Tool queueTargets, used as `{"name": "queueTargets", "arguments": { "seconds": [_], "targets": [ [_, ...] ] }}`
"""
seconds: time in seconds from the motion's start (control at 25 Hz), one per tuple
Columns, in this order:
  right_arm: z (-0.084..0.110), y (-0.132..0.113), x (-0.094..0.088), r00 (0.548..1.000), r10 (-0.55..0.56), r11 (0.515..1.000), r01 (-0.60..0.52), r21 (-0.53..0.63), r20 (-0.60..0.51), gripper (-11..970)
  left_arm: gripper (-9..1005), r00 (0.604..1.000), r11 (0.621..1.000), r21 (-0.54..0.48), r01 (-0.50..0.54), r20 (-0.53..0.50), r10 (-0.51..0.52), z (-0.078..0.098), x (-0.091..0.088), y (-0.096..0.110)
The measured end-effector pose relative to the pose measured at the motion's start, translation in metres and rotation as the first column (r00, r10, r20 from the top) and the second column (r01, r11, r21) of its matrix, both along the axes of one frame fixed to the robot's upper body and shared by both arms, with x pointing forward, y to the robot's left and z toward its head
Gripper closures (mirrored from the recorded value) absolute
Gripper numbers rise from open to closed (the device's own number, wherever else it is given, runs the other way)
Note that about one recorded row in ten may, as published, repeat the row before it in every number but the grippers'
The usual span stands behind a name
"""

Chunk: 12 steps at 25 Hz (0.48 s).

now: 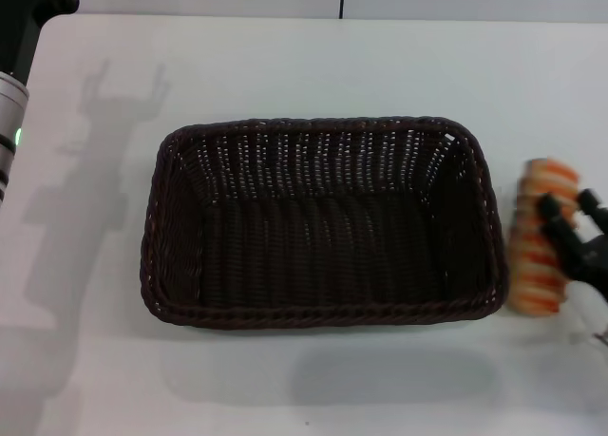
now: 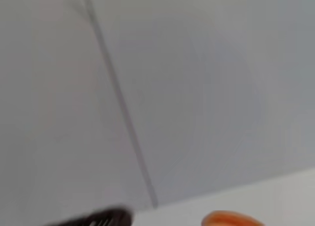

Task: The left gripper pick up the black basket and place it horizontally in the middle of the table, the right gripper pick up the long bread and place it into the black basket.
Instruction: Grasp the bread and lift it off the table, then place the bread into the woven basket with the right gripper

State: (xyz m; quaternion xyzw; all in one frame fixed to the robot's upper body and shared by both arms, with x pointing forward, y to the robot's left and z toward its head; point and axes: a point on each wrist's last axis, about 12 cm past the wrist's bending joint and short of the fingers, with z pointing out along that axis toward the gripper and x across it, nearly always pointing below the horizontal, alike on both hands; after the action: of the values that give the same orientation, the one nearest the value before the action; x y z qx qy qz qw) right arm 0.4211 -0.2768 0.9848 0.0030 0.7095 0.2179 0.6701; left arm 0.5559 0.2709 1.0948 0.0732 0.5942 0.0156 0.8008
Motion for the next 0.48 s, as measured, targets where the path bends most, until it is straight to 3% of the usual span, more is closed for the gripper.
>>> {"name": "queueTargets", "arguments": {
  "seconds": [0.08,0.28,0.44,0.48],
  "targets": [
    [0.002,-0.003,-0.003,1.000,-0.019,1.000,0.019,0.008,0.021,332,195,1.000,1.000,0.002,0.000,-0.002,0.000,0.000,0.000,0.000],
    [0.017,-0.015,-0.021,0.984,-0.088,0.995,0.079,0.058,0.158,424,195,1.000,1.000,0.004,0.001,-0.003,-0.001,-0.001,0.001,0.000],
    [0.039,-0.007,-0.032,0.938,-0.045,0.993,0.004,0.120,0.342,457,195,1.000,1.000,0.006,0.003,-0.005,-0.003,-0.001,0.001,-0.001],
    [0.039,-0.007,-0.032,0.938,-0.045,0.993,0.004,0.120,0.342,466,195,1.000,1.000,0.006,0.003,-0.005,-0.003,-0.001,0.001,-0.001]
  ]
}}
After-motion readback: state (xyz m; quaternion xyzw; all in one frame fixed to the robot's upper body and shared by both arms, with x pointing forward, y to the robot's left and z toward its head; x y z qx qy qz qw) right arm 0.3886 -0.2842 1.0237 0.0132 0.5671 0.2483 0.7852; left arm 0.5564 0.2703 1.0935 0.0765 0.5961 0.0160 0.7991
